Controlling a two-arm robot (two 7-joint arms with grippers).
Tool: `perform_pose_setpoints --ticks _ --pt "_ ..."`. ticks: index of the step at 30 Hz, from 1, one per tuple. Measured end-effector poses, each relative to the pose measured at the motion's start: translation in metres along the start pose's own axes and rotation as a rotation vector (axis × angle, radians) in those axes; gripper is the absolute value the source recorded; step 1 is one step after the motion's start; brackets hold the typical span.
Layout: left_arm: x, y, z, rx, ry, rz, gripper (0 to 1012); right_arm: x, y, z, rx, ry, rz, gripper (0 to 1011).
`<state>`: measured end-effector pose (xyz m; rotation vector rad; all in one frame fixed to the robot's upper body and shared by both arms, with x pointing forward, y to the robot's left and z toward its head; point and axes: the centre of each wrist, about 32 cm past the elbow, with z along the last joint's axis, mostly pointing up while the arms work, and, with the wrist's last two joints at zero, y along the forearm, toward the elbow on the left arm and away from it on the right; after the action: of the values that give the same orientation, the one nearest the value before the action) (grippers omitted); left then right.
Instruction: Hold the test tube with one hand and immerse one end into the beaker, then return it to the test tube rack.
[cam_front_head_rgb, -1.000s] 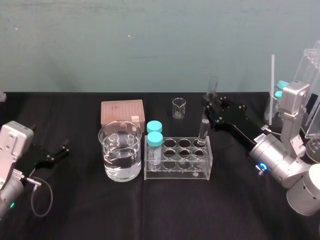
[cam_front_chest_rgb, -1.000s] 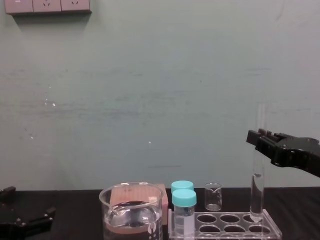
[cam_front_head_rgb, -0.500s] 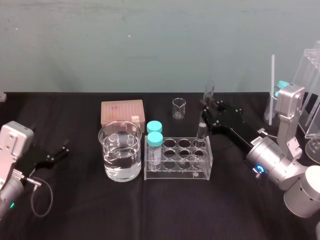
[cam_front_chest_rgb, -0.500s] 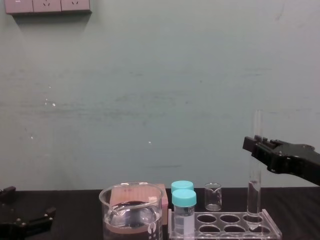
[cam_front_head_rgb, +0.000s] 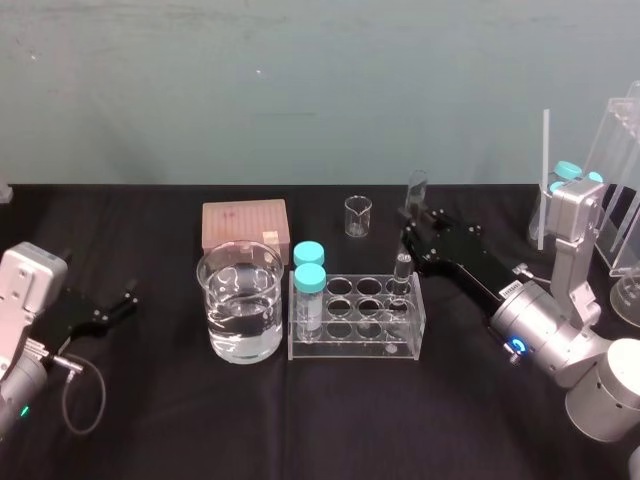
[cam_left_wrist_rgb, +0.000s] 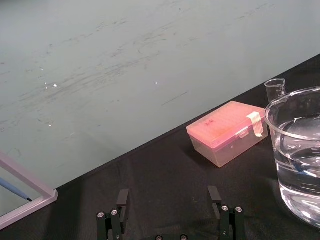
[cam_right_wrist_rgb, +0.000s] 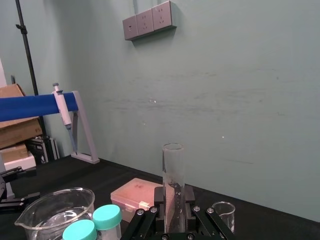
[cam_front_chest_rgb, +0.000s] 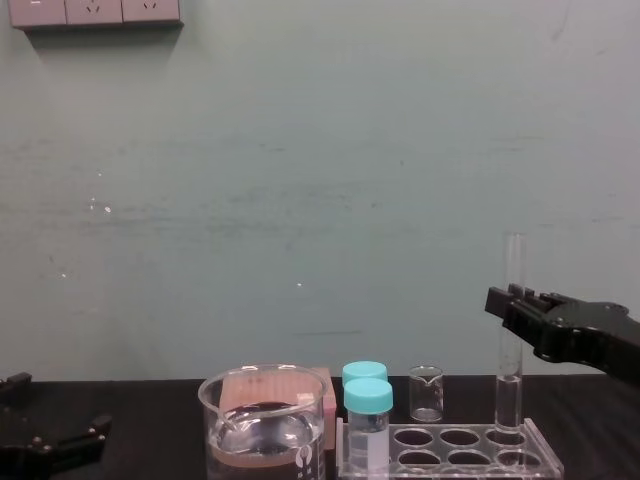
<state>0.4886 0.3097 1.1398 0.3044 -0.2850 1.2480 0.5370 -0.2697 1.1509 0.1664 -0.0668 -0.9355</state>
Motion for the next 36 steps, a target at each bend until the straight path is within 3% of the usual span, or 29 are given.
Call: perform_pose_setpoints --ticks 36 --pt "0.0 0.0 0.0 0.0 0.0 0.0 1000 -0.0006 -0.001 -0.016 -0.04 0.01 -0.001 224"
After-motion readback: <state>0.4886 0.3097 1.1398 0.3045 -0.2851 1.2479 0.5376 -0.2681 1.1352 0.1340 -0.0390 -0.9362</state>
